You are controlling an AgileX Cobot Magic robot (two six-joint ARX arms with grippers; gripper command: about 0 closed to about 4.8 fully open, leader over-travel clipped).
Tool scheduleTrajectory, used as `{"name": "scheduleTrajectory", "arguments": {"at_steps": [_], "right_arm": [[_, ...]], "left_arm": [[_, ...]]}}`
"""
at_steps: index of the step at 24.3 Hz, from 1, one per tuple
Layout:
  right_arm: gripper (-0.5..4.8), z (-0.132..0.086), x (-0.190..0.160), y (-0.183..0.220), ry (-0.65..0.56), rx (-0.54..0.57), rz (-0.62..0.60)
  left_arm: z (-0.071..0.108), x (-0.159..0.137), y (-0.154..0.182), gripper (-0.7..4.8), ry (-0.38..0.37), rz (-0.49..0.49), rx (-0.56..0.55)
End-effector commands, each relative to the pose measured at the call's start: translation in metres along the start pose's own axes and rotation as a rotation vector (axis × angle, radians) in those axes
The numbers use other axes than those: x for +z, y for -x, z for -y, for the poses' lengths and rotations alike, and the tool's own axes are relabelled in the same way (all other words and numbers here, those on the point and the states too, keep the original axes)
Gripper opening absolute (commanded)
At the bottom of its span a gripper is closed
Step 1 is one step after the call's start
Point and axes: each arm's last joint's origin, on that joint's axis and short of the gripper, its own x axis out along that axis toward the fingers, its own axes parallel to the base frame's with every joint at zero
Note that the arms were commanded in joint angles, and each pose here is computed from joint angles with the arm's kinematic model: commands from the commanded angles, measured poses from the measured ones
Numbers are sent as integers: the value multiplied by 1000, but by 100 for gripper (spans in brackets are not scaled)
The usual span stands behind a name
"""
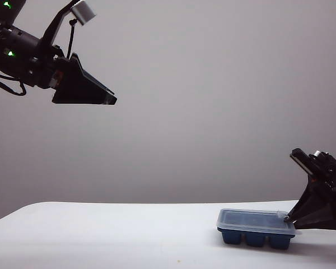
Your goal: Pick up the ice cube tray, remove its lid, and then place both the tray and the lid back on the table.
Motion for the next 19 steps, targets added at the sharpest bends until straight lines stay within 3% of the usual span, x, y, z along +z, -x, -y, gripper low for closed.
{"name": "scheduleTrajectory", "arguments": {"at_steps": [1, 3, 5, 10, 15, 19], "right_arm": [[-8, -5, 3, -1, 12, 83, -26], [-9, -12, 10, 0, 24, 139, -28], [-9, -21, 19, 4, 11, 195, -30], [-9, -53, 39, 19, 16, 376, -67], [-9, -97, 50, 34, 30, 586, -208], [-9, -130, 39, 29, 70, 655, -312]], "left_arm": [[-1, 2, 0, 257, -4, 12, -5], [-1, 2, 1, 408, -5, 13, -4], [-1, 2, 1, 479, -1, 13, -5], [1, 4, 1, 479, 17, 74, -70], [4, 5, 1, 479, 25, 133, -144], [4, 6, 1, 479, 21, 158, -166]]}}
